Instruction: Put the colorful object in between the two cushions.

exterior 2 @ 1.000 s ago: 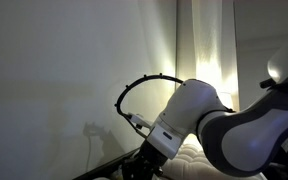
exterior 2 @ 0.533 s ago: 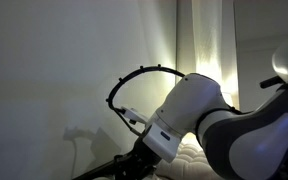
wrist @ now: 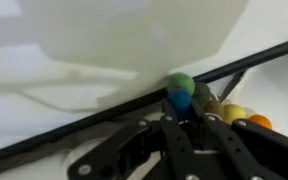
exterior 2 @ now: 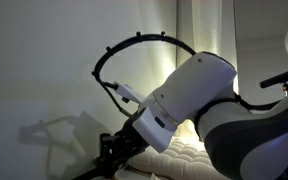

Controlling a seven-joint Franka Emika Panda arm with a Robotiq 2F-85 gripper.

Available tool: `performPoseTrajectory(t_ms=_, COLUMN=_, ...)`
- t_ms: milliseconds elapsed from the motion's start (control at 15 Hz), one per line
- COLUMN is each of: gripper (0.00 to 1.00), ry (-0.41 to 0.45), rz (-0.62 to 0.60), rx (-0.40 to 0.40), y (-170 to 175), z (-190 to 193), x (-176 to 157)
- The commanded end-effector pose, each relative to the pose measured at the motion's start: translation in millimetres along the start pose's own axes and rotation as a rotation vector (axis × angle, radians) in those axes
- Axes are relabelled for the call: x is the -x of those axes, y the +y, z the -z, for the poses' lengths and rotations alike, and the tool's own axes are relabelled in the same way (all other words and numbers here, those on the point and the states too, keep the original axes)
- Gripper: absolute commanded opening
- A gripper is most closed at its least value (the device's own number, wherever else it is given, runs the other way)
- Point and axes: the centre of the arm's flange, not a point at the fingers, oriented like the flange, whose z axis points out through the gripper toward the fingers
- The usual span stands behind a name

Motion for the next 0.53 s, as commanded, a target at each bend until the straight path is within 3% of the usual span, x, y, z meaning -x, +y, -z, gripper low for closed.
performPoseTrajectory(t_ms=0, gripper=0.05, ry=-0.082, rz=-0.031, rx=0.028, y=13.1, z=55.8, x=-4.2)
performPoseTrajectory(t_ms=267, gripper=0.05, ry=-0.167, rz=-0.083, rx=0.089, y=15.7, z=97.9, x=-2.2)
performPoseTrajectory(t_ms=467, gripper=0.05, ry=-0.173, rz=-0.143, rx=0.116, y=6.0, z=122.8, x=-3.8)
